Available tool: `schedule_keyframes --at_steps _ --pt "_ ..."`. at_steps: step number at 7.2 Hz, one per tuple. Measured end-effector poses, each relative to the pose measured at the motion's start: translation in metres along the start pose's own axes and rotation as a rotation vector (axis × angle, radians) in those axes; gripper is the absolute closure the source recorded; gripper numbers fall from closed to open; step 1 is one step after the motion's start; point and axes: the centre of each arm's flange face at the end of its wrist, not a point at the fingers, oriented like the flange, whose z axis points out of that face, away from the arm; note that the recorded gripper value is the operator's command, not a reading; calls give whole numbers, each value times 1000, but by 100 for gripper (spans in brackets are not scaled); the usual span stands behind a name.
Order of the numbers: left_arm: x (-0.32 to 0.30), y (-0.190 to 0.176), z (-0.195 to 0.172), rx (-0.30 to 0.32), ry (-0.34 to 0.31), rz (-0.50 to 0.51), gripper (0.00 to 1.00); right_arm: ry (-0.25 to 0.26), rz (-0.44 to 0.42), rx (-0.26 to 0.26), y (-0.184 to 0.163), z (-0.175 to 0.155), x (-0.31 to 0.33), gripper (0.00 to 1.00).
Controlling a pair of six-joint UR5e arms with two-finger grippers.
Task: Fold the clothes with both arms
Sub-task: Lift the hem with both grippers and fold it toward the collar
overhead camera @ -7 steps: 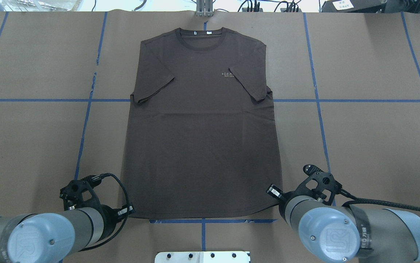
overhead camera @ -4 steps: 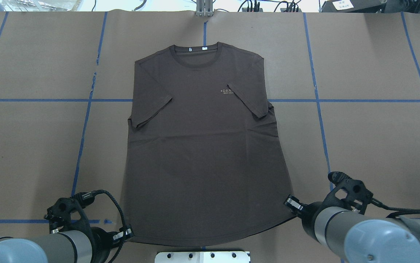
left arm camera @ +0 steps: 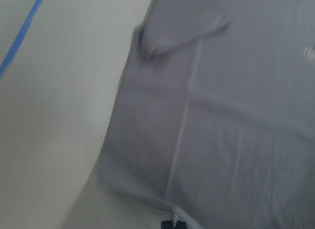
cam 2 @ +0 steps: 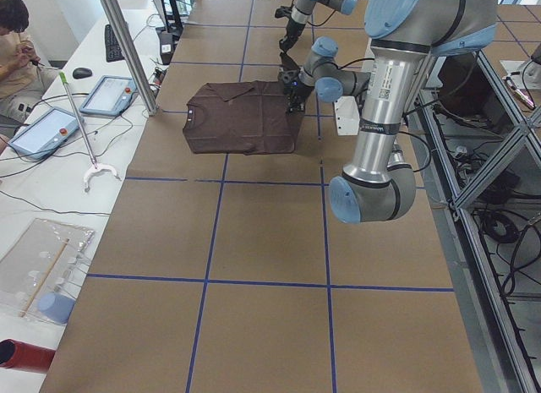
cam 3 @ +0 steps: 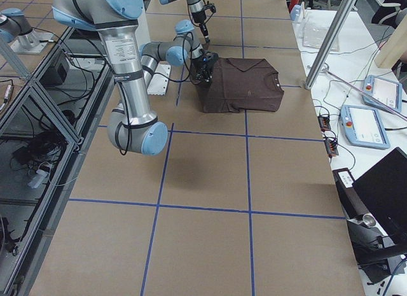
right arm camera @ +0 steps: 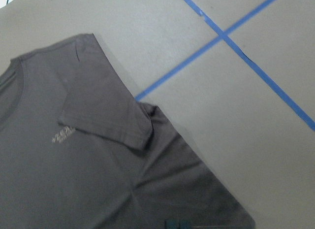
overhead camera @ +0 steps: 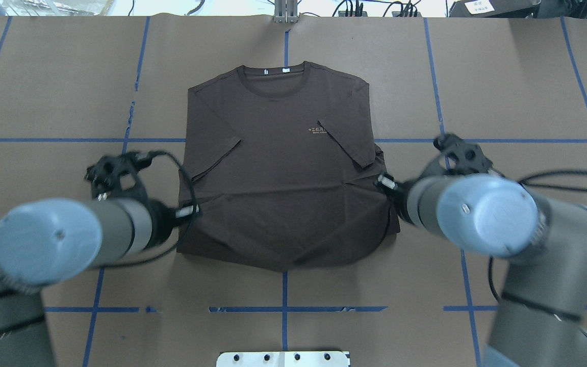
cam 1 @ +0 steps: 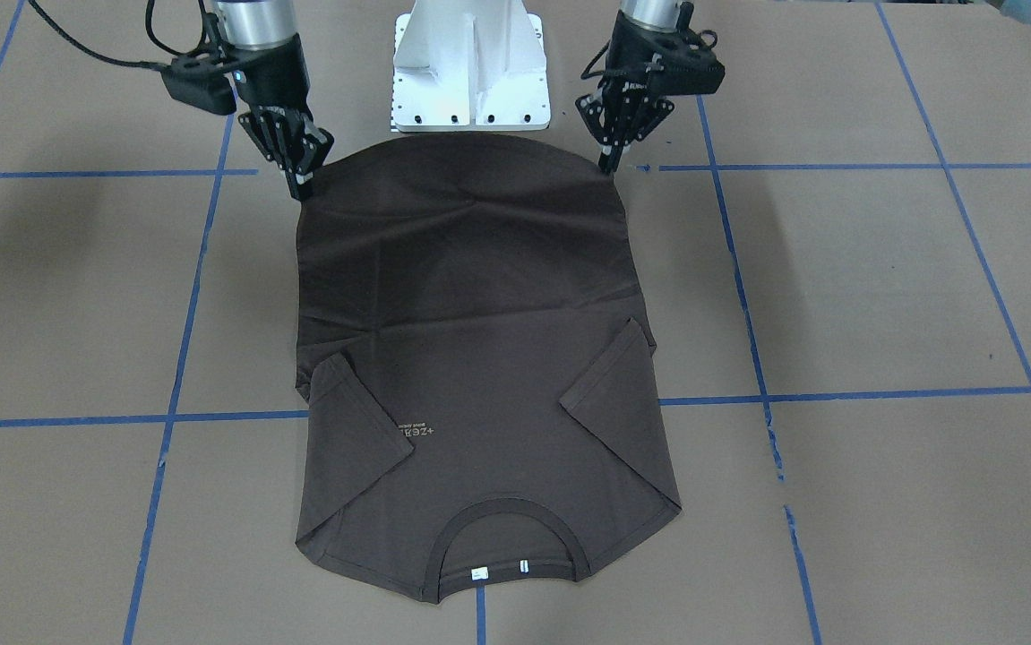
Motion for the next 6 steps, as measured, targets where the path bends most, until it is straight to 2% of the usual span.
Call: schedule_keyframes --at_steps 1,2,5,6 --pt "6 -54 23 73 -16 32 100 27 -4 33 -41 29 -32 100" --pt "3 -97 50 127 -20 49 100 33 7 44 -79 60 -57 100" --pt "-12 -186 142 229 -14 53 100 21 16 48 -149 158 -123 100" --pt "-17 -206 165 252 -7 59 100 29 -9 55 -164 184 -123 87"
